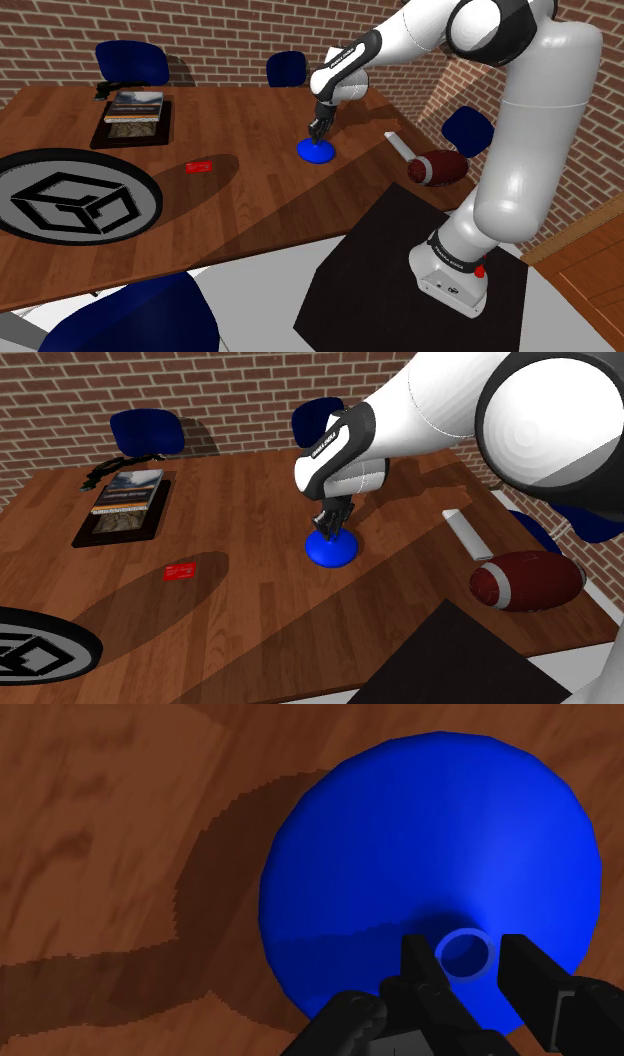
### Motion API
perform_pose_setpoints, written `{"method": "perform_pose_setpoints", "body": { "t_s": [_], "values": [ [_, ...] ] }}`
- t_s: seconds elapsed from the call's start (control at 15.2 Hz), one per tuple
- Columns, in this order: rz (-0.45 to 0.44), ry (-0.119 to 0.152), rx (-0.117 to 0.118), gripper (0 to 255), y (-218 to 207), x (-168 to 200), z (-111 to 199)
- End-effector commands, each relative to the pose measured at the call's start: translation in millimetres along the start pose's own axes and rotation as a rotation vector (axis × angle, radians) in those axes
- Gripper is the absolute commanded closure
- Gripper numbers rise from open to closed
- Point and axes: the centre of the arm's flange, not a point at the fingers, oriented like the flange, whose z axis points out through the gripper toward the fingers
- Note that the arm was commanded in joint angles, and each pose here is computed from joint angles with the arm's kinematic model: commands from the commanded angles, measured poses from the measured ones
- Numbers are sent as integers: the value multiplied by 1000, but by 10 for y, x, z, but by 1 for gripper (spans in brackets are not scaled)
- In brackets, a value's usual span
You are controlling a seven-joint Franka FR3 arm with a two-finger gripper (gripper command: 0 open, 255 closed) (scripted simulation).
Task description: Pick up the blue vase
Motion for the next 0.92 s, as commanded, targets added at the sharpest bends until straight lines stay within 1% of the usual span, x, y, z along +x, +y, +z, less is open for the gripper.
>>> {"method": "perform_pose_setpoints", "body": {
  "t_s": [0.0, 0.79, 0.86],
  "values": [
    [0, 0, 0, 255, -5, 2, -102],
    [0, 0, 0, 255, -49, 3, -734],
    [0, 0, 0, 255, -49, 2, -742]
  ]
}}
